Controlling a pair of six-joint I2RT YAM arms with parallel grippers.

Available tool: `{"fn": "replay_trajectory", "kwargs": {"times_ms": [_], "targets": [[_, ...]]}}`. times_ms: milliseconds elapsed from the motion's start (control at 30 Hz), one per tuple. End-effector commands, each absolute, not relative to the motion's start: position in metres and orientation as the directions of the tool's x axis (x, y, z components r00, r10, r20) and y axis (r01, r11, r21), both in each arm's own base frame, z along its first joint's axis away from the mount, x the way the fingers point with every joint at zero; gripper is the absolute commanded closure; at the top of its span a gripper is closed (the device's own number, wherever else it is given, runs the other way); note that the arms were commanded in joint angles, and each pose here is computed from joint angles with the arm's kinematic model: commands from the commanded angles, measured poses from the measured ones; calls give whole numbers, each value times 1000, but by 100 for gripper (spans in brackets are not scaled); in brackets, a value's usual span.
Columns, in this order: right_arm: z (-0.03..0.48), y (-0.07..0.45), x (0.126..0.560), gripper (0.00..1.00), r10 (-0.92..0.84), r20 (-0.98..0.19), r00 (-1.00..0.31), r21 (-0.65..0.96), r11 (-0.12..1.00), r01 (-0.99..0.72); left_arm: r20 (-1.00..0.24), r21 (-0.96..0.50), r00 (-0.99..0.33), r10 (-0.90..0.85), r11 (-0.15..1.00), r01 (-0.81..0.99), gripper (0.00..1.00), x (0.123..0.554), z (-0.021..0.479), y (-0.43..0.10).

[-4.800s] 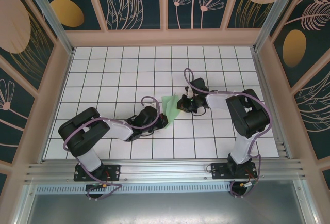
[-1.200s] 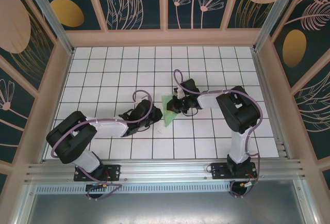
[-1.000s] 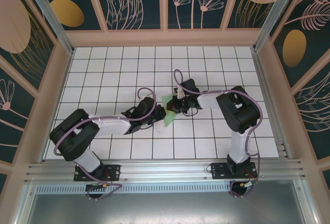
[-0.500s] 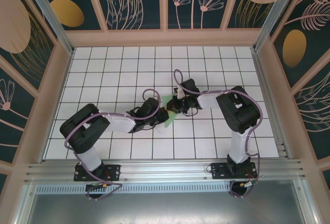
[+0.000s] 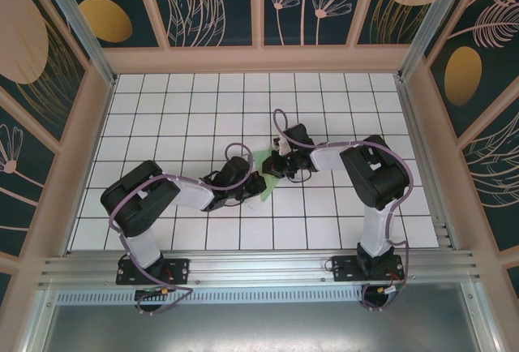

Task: Fold a paper plane with a square sheet of paper (pick it up from the middle)
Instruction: Fourth fold the wing at the center of the table.

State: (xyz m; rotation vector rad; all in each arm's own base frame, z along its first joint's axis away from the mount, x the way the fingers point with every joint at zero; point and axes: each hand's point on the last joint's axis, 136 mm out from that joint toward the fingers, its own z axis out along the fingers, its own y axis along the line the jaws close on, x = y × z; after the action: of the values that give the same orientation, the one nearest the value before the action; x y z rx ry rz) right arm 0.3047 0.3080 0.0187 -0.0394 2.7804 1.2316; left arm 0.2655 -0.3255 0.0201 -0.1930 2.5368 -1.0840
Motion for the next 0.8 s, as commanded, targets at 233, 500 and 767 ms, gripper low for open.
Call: {"fn": "replay_trajectory", "kwargs": {"times_ms": [233, 500, 767], "targets": [[15, 300, 309, 91, 27, -126, -992, 699, 712, -69, -292, -766, -925, -241, 638, 76, 93, 259, 43, -333], [15, 300, 310, 91, 29, -127, -991, 697, 714, -69, -304, -766, -918, -255, 638, 76, 94, 255, 49, -324], [14, 300, 310, 91, 29, -127, -992, 695, 716, -68, -254, -798, -941, -226, 598, 72, 94, 247, 34, -334]]}}
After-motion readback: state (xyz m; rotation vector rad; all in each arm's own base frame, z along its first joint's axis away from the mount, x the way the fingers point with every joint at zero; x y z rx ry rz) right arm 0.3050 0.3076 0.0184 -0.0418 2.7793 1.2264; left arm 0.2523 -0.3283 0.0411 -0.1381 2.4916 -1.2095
